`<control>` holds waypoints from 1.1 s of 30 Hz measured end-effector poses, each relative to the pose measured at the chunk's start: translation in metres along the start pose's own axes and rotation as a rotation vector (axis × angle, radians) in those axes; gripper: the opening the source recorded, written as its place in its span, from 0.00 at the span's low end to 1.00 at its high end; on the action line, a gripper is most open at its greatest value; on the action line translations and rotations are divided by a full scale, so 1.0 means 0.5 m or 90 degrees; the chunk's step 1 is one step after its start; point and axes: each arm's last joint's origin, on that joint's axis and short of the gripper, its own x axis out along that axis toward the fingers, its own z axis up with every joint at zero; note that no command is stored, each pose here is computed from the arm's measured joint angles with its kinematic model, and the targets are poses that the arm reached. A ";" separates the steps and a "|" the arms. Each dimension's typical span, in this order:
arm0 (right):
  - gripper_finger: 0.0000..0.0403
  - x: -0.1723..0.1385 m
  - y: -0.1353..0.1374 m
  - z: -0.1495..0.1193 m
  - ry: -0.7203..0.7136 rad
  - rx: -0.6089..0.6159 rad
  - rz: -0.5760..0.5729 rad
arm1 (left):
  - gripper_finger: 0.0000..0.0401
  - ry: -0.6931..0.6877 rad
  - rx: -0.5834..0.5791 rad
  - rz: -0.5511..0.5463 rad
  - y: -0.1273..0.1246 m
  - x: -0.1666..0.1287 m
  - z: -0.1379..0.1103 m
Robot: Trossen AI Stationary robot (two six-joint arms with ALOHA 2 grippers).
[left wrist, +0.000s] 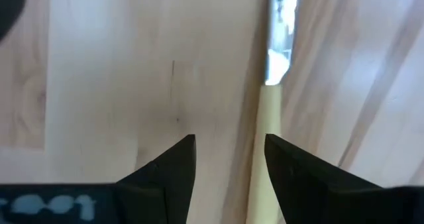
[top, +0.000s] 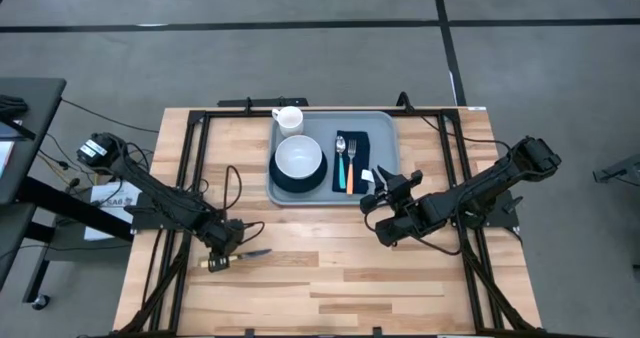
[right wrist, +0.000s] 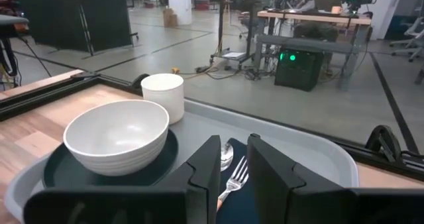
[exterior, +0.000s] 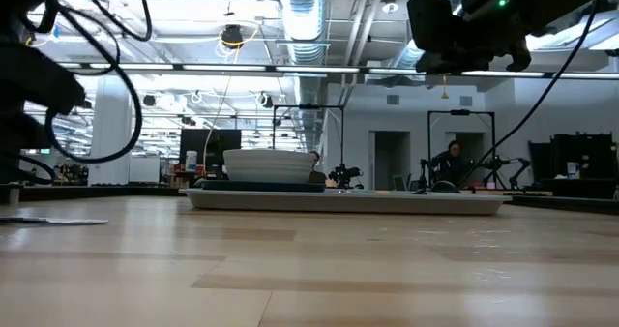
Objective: Set up tray
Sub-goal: Put the knife on the black table napkin on the gray serving tray
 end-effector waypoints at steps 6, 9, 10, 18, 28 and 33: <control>0.17 0.000 0.000 0.000 0.000 0.000 0.000 | 0.42 -0.033 0.031 0.010 -0.014 -0.019 0.014; 0.17 0.000 0.000 0.000 0.000 0.000 0.000 | 0.42 -0.032 0.027 0.032 -0.010 -0.018 0.011; 0.17 0.000 0.000 0.000 0.000 0.000 0.000 | 0.42 -0.029 0.021 0.040 -0.009 -0.017 0.011; 0.17 0.000 0.000 0.000 0.002 0.001 0.001 | 0.42 0.006 -0.024 0.041 -0.014 0.012 0.019; 0.17 0.000 0.001 0.000 0.006 0.002 0.004 | 0.42 0.017 -0.024 0.037 -0.016 0.021 0.021; 0.17 0.000 0.001 0.000 0.006 0.002 0.004 | 0.42 0.019 -0.024 0.035 -0.016 0.021 0.021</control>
